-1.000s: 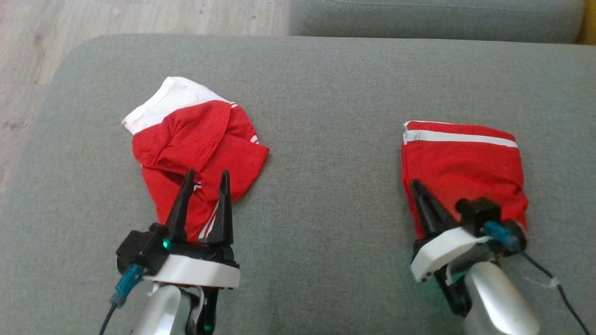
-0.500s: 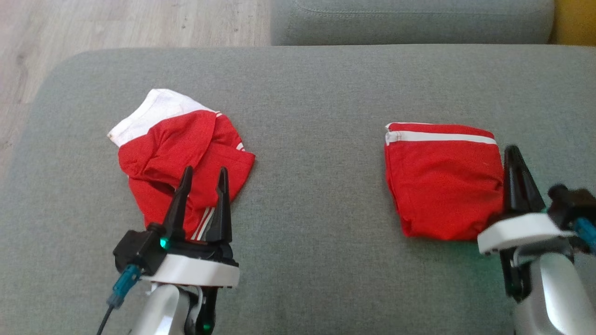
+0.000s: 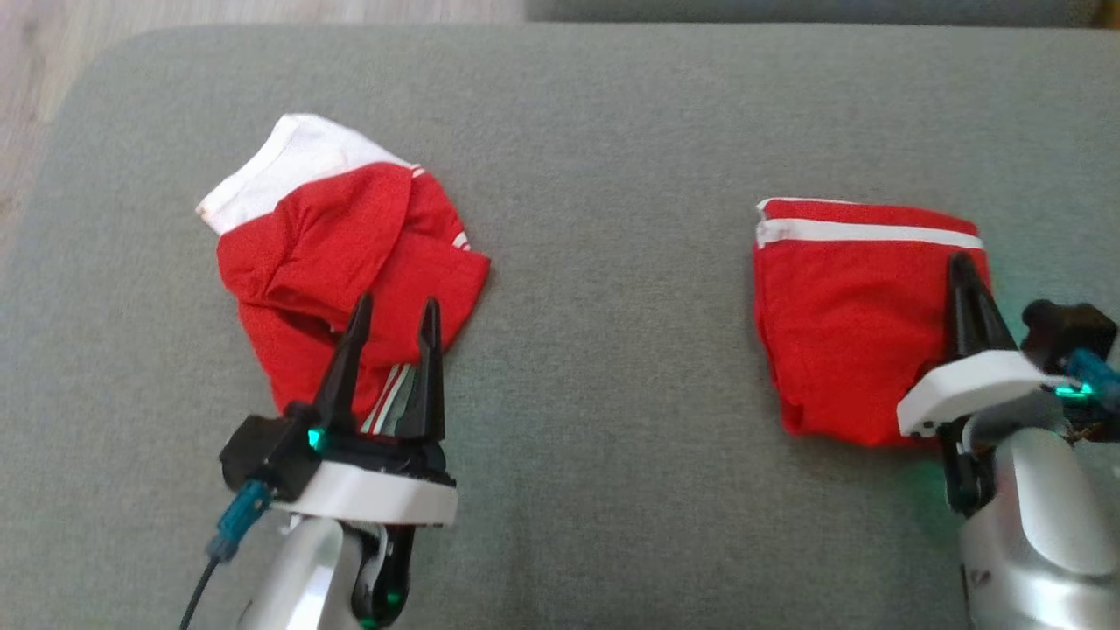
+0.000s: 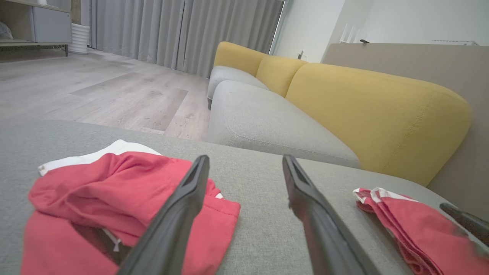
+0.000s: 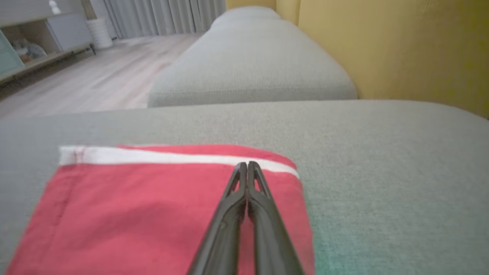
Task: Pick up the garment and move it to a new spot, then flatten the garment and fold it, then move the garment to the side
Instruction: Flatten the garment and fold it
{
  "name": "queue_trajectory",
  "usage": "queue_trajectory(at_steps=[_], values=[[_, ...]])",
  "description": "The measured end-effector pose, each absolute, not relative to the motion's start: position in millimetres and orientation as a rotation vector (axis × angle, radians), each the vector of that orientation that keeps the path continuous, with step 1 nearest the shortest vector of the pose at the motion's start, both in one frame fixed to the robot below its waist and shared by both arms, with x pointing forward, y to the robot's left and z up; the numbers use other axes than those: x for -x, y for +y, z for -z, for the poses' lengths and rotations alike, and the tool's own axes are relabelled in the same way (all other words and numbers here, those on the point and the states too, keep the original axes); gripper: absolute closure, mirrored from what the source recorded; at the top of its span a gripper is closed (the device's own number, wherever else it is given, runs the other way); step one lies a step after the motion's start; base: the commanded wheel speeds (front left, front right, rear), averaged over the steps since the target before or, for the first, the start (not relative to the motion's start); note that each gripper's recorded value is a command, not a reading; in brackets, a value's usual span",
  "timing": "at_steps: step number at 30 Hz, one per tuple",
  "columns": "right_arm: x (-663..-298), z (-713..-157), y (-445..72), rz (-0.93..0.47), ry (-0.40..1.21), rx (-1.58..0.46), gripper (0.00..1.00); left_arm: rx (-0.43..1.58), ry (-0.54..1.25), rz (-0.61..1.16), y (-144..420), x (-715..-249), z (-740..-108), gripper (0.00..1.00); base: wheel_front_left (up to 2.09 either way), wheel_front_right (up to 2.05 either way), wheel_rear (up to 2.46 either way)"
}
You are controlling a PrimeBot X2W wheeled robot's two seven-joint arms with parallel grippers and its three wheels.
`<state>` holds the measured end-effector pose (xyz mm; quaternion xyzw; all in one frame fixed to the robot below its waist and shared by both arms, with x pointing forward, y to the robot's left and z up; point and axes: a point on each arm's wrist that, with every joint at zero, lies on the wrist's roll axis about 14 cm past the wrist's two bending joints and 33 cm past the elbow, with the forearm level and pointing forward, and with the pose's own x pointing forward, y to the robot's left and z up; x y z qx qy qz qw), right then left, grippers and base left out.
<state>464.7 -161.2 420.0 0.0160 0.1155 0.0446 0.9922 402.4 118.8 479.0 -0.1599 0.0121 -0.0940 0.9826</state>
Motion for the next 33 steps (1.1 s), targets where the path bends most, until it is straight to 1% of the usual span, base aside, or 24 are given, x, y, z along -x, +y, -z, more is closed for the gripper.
queue_trajectory(at_steps=[3, 6, 11, 14, 17, 20, 23, 28, 33], values=[[-466, -391, -158, -0.092, 0.341, -0.029, 1.00, 0.317, 0.025, 0.180, 123, -406, -478, 0.00, 0.00, 0.00, 0.00], [-465, -375, -151, -0.112, 0.386, -0.015, 1.00, 0.315, 0.037, 0.163, 129, -406, -473, 0.00, 0.00, 0.00, 0.00], [-479, -389, -127, -0.176, 0.305, -0.038, 1.00, 0.314, 0.045, 0.154, 132, -405, -470, 0.00, 0.00, 0.00, 0.00], [-484, -404, -103, -0.245, 0.253, -0.055, 1.00, 0.314, 0.041, 0.158, 131, -406, -471, 0.00, 0.00, 0.00, 0.00], [-476, -400, -85, -0.308, 0.273, -0.037, 1.00, 0.314, 0.035, 0.162, 130, -405, -474, 0.00, 0.00, 0.00, 0.00], [-466, -388, -80, -0.332, 0.324, -0.020, 1.00, 0.313, 0.027, 0.165, 129, -405, -477, 0.00, 0.00, 0.00, 0.00], [-463, -387, -80, -0.334, 0.334, -0.025, 1.00, 0.313, 0.020, 0.168, 128, -404, -480, 0.00, 0.00, 0.00, 0.00], [-466, -402, -86, -0.310, 0.290, -0.047, 1.00, 0.313, 0.004, 0.176, 126, -404, -486, 0.00, 0.00, 0.00, 0.00], [-475, -443, -100, -0.265, 0.162, -0.064, 1.00, 0.313, -0.025, 0.184, 123, -402, -497, 0.00, 0.00, 0.00, 0.00]])
